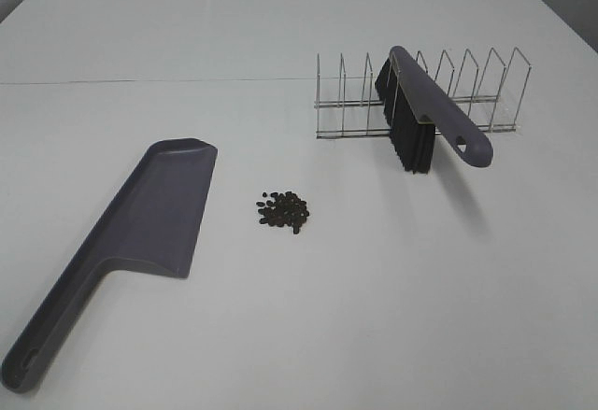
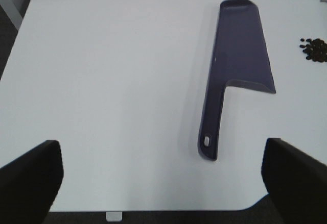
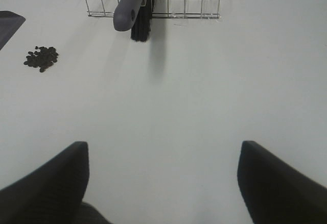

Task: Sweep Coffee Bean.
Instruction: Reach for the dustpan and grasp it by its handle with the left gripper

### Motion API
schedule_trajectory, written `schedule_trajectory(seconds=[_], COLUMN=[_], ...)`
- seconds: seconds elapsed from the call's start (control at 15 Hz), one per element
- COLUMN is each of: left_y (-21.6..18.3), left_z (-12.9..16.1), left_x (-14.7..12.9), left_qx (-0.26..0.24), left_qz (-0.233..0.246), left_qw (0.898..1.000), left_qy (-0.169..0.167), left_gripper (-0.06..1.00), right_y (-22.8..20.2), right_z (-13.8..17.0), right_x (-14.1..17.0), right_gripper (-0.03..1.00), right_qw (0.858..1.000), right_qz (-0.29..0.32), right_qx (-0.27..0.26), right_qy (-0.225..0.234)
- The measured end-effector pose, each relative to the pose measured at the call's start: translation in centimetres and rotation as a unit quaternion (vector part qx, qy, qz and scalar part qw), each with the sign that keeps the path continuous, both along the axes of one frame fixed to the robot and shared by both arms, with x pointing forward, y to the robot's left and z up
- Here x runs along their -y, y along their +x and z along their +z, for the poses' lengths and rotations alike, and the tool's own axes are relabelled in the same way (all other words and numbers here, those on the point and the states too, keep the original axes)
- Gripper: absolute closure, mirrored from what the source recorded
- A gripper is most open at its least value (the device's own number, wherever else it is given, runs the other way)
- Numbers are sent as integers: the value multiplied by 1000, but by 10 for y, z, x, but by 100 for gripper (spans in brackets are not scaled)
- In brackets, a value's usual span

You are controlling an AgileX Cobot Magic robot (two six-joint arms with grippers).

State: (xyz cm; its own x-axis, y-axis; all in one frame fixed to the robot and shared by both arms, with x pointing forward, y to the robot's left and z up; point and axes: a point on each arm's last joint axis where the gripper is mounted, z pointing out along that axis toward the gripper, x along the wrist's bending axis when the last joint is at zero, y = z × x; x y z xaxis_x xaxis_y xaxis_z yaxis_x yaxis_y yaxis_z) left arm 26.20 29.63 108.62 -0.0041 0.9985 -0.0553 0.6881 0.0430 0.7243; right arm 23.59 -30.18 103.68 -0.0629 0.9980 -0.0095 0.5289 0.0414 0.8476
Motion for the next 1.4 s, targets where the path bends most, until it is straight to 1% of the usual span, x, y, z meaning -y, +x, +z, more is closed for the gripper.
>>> schedule_trajectory(seconds=[0.07,0.13,0.2,0.27,0.4,0.47,0.53,0.6,0.67,0.73,0.87,0.93,1.0,1.13,1.27,1.33,1.4], left_y=[15,24,42,57,86,94,117,127,138,150,167,176,187,206,220,233,243], left_z=[7,9,10,10,1,-3,-20,-29,-37,-46,-62,-74,-91,-128,-159,-176,-182], left_x=[-1,-1,0,-1,-2,-2,-3,-3,-3,0,11,23,35,54,67,73,76], left_qx=[-28,-45,-79,-108,-173,-193,-256,-284,-298,-312,-330,-345,-367,-393,-402,-402,-399], left_qz=[-1,-3,-9,-18,-39,-43,-49,-50,-50,-57,-76,-86,-89,-70,-70,-67,-67], left_qw=[1000,999,997,994,984,980,965,958,953,948,941,934,925,916,912,912,914], left_qy=[-1,-3,-7,-4,6,7,4,-3,-9,-5,18,34,44,42,46,45,44], left_gripper=[-3,-3,-3,-3,-3,-3,-3,-3,-3,-3,-3,-3,-3,-3,-3,-3,-2], right_y=[0,0,0,0,0,0,0,0,0,0,0,0,0,0,0,0,0], right_z=[0,0,0,0,0,0,0,0,0,0,0,0,0,0,0,0,0], right_x=[0,0,0,0,0,0,0,0,0,0,0,0,0,0,0,0,0], right_gripper=[26,26,26,26,26,26,26,26,26,26,26,26,26,26,26,26,26], right_qw=[1000,1000,1000,1000,1000,1000,1000,1000,1000,1000,1000,1000,1000,1000,1000,1000,1000], right_qz=[0,0,0,0,0,0,0,0,0,0,0,0,0,0,0,0,0], right_qx=[0,0,0,0,0,0,0,0,0,0,0,0,0,0,0,0,0], right_qy=[0,0,0,0,0,0,0,0,0,0,0,0,0,0,0,0,0])
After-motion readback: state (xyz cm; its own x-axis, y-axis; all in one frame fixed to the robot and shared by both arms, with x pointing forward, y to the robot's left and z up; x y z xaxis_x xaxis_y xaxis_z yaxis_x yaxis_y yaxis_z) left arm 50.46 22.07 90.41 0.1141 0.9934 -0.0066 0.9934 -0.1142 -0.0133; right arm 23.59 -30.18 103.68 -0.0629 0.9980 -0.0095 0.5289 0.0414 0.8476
